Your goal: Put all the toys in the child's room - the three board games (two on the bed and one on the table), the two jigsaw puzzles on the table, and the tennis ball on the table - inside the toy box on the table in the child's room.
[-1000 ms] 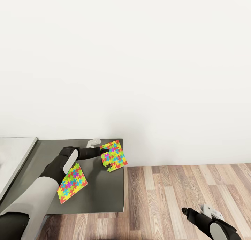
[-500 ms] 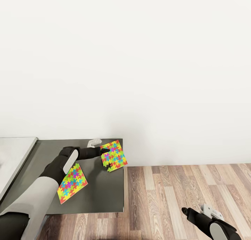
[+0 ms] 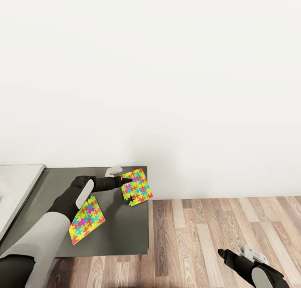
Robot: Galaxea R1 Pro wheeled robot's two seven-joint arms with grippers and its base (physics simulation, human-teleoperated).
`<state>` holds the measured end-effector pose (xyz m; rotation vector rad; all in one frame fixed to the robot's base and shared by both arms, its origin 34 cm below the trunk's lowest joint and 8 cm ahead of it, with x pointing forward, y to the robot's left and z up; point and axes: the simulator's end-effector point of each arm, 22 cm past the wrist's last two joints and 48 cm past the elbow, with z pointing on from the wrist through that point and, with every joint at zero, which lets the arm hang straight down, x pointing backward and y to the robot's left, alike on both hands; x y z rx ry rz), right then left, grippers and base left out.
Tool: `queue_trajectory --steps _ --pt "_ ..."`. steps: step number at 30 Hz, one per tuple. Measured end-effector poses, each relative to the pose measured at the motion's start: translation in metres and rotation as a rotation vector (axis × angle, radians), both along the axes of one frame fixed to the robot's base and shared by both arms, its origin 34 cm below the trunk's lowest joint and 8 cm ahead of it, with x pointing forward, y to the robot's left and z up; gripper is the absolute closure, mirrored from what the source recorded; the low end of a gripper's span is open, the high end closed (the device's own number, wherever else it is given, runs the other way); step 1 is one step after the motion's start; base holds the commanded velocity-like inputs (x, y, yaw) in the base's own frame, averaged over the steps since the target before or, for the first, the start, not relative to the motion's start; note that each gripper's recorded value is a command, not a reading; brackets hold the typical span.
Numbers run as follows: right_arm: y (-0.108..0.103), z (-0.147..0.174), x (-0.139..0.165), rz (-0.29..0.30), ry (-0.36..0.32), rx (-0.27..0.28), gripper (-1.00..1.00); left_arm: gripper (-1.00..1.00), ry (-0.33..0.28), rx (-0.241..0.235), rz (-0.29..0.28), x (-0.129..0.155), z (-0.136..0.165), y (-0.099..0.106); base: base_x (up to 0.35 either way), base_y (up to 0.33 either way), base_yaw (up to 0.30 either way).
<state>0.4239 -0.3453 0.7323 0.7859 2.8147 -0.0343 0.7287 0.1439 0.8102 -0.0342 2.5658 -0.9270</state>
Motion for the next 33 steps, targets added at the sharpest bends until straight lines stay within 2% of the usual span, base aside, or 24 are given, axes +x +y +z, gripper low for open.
queue_trajectory --steps 33 --pt "-0.0004 0.0 -0.0004 -0.001 0.0 0.0 -1.0 -1.0 0.014 -0.011 0.009 -0.001 0.0007 0.0051 0.0 0.0 0.0"
